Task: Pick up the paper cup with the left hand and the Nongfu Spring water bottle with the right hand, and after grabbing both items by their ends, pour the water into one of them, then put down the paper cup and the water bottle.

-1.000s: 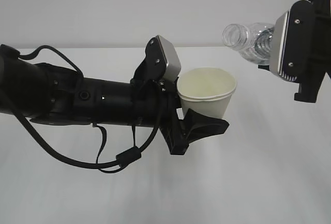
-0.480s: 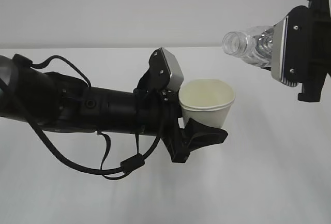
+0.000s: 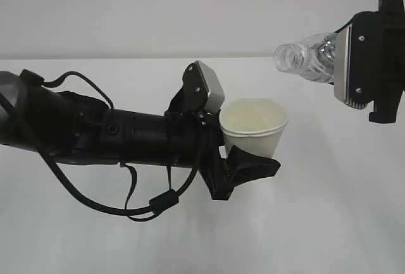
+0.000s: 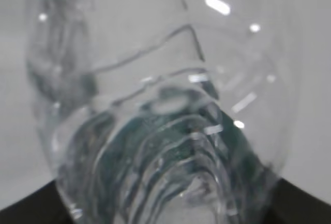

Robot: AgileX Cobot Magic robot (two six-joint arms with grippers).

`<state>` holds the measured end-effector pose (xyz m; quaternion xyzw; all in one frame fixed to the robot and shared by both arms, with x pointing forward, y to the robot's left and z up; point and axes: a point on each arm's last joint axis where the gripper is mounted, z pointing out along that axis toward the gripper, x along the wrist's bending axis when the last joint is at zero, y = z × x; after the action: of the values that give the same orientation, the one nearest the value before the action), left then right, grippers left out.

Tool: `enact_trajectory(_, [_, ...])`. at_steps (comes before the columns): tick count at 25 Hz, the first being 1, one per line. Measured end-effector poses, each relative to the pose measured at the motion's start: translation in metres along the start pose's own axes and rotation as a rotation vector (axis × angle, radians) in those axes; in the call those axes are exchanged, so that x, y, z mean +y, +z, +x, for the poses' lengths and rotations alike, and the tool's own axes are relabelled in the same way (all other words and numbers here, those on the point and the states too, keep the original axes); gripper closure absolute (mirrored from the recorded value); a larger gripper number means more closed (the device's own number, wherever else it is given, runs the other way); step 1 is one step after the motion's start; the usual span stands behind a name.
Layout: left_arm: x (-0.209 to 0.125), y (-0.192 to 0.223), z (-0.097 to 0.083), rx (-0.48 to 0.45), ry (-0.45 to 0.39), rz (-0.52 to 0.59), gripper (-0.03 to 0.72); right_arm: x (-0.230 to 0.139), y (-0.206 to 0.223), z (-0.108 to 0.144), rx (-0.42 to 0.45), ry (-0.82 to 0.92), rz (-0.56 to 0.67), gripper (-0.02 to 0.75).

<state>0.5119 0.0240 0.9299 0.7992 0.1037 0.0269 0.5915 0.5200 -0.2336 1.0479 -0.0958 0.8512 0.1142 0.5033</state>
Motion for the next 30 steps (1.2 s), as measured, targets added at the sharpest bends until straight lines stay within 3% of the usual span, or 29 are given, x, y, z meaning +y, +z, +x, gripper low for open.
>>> enact_trajectory(30, [0.001, 0.001, -0.002, -0.016, 0.026, -0.018, 0.236, 0.011, 0.001, -0.001, -0.014, -0.11, 0.009, 0.291])
